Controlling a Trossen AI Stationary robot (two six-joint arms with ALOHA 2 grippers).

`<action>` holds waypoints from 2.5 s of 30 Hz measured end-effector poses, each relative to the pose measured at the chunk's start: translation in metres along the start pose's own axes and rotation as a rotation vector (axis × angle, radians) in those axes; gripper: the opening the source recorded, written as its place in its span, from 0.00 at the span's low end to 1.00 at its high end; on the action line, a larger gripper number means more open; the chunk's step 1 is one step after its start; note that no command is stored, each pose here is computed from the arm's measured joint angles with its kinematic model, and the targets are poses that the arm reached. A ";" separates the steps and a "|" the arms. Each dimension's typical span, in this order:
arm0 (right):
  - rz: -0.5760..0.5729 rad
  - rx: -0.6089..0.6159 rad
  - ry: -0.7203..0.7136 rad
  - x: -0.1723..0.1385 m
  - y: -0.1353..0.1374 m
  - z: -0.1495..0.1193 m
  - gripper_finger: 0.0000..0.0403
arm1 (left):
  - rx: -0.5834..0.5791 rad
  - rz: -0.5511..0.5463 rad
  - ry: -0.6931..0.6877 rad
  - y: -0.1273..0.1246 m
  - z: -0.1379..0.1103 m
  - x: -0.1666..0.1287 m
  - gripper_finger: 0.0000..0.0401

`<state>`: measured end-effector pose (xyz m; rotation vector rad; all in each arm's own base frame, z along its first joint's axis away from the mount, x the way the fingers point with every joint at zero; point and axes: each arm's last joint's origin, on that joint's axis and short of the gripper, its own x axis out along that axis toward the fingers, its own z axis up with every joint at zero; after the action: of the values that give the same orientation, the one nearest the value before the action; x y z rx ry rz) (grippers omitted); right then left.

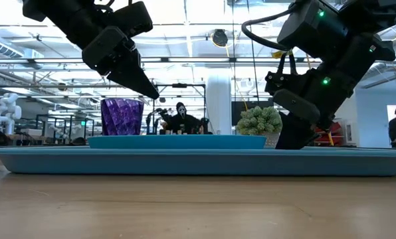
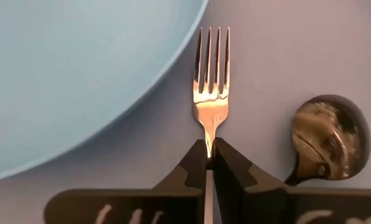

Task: Pick and place plate/cup/fork/spoon on tray
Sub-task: Adjust the orange fork

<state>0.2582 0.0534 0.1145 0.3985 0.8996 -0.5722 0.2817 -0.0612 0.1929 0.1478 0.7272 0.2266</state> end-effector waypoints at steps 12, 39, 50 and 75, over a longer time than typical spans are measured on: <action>-0.039 0.097 -0.035 0.001 -0.002 0.001 0.00 | 0.001 0.000 0.003 0.000 0.000 0.000 0.10; -0.015 0.451 -0.146 -0.025 -0.008 0.016 0.00 | 0.081 0.002 0.002 0.001 0.000 0.000 0.10; -0.015 0.634 -0.109 -0.022 -0.014 0.022 0.00 | 0.080 0.109 0.007 0.023 0.003 0.009 0.10; -0.374 0.729 -0.037 -0.013 0.046 0.043 0.00 | 0.205 0.067 -0.006 0.040 0.007 0.016 0.10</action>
<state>0.3065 0.0691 0.1530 0.8794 0.7093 -1.2557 0.2917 -0.0188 0.1964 0.3683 0.7394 0.2149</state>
